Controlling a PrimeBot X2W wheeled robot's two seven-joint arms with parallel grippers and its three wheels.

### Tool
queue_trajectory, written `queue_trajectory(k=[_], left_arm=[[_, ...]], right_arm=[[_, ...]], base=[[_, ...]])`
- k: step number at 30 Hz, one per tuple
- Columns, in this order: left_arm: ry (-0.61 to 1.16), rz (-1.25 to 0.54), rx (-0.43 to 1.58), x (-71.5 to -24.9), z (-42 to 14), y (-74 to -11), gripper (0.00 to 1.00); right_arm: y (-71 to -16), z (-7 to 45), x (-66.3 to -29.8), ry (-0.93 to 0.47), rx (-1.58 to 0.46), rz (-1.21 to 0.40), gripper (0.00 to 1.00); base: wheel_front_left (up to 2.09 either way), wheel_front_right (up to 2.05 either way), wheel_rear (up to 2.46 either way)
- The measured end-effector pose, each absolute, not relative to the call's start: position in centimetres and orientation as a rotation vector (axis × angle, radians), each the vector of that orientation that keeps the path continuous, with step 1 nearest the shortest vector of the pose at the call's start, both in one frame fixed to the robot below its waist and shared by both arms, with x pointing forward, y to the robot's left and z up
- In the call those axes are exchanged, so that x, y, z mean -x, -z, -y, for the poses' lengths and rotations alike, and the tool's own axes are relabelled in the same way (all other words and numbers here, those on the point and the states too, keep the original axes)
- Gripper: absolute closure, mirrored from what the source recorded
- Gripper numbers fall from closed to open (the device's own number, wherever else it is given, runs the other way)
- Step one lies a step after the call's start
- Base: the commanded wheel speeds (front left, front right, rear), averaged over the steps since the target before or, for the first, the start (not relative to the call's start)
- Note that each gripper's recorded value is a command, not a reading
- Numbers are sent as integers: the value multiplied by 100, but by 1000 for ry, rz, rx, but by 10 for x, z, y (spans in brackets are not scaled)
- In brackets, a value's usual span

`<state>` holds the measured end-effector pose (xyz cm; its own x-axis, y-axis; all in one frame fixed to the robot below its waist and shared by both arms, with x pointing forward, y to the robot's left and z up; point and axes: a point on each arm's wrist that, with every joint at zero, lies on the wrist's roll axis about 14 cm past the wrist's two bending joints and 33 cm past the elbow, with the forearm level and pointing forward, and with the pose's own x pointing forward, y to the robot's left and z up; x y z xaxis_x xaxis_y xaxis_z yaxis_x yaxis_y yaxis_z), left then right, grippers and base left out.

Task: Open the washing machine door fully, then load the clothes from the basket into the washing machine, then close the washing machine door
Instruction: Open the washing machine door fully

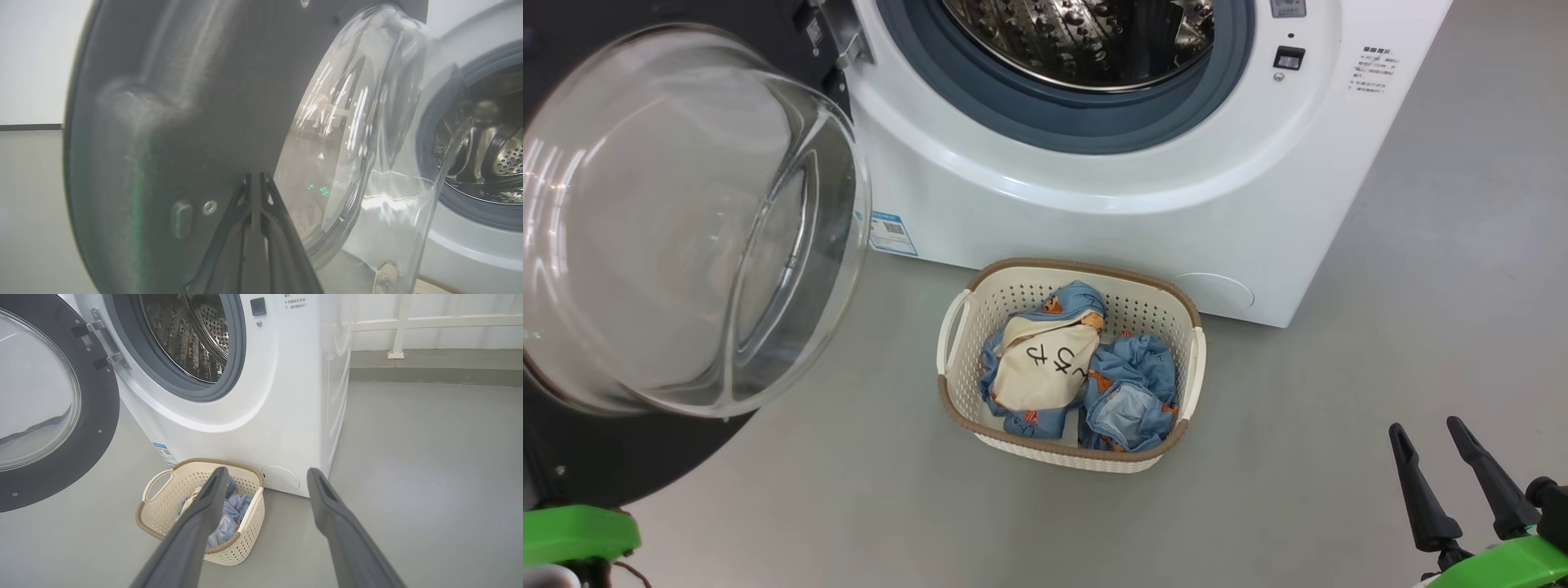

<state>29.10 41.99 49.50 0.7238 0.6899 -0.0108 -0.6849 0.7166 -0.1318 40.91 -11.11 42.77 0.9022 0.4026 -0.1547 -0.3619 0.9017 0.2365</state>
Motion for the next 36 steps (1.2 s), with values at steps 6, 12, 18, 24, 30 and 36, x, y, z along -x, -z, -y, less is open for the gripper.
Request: queue_trajectory(k=[6,12,18,24,30,36], left_arm=[[-779,31,92,-296,-435,-499,100],[-796,27,61,-305,-450,-504,100],[-819,24,39,-313,-463,-509,100],[-851,9,20,-317,-476,-508,100],[-878,3,6,-322,-487,-510,100],[-900,-1,0,-327,-494,-510,100]], right_arm=[[-424,112,-410,-397,-203,-213,0],[-423,114,-418,-403,-192,-207,0],[-420,115,-424,-407,-188,-210,0],[-414,119,-430,-405,-176,-223,0],[-406,121,-433,-404,-175,-238,0],[-402,121,-439,-407,-171,-241,0]], base=[[0,0,0],[0,0,0],[0,0,0],[0,0,0],[0,0,0],[0,0,0]])
